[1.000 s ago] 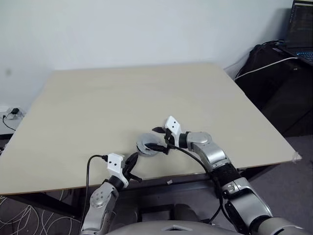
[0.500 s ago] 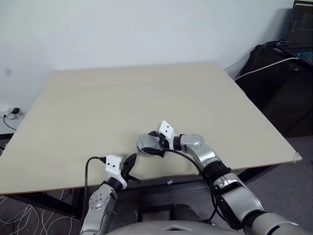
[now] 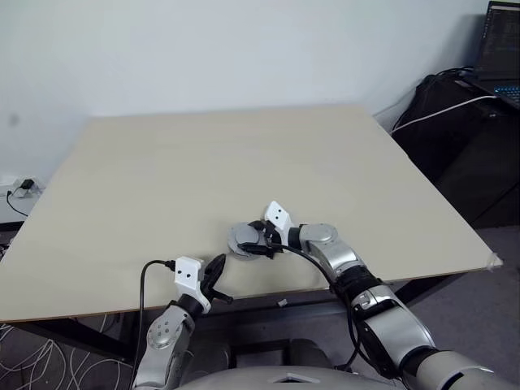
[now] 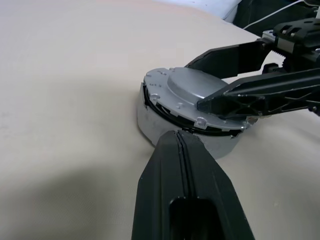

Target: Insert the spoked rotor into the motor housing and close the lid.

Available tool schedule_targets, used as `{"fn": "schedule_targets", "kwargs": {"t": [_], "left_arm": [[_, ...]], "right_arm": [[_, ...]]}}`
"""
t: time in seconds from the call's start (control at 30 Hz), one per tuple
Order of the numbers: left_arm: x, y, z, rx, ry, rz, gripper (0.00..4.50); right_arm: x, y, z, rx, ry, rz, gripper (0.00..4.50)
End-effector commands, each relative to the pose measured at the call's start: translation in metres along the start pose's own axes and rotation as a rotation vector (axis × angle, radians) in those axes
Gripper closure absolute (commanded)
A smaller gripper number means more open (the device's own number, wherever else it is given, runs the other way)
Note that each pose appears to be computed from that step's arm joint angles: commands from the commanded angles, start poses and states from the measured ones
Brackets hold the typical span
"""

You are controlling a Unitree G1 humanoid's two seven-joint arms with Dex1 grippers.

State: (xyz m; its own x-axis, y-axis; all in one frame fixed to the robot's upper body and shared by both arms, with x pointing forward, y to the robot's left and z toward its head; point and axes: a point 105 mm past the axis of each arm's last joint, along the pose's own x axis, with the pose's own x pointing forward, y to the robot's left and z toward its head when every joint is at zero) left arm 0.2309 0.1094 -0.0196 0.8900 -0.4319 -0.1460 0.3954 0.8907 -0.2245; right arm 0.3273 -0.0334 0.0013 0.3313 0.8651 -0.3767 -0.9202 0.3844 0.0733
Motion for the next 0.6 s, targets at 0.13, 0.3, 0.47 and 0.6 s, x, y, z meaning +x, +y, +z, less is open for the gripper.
{"fn": "schedule_targets", "kwargs": {"t": [0.13,0.3,0.47,0.6], "left_arm": [[0.003,-0.003,0.017,0.021,-0.055,-0.014,4.5],[0.003,-0.002,0.015,0.015,-0.05,-0.013,4.5],[0.004,-0.002,0.013,0.012,-0.045,-0.02,4.5],[0.004,-0.002,0.013,0.009,-0.046,-0.02,4.5]], "right_arm": [[-0.007,-0.009,0.021,0.054,-0.113,-0.074,1.25],[-0.01,-0.001,0.016,0.088,-0.113,-0.085,1.25],[-0.008,0.009,0.007,0.087,-0.081,-0.083,1.25],[-0.006,0.012,0.004,0.09,-0.065,-0.101,1.25]]}}
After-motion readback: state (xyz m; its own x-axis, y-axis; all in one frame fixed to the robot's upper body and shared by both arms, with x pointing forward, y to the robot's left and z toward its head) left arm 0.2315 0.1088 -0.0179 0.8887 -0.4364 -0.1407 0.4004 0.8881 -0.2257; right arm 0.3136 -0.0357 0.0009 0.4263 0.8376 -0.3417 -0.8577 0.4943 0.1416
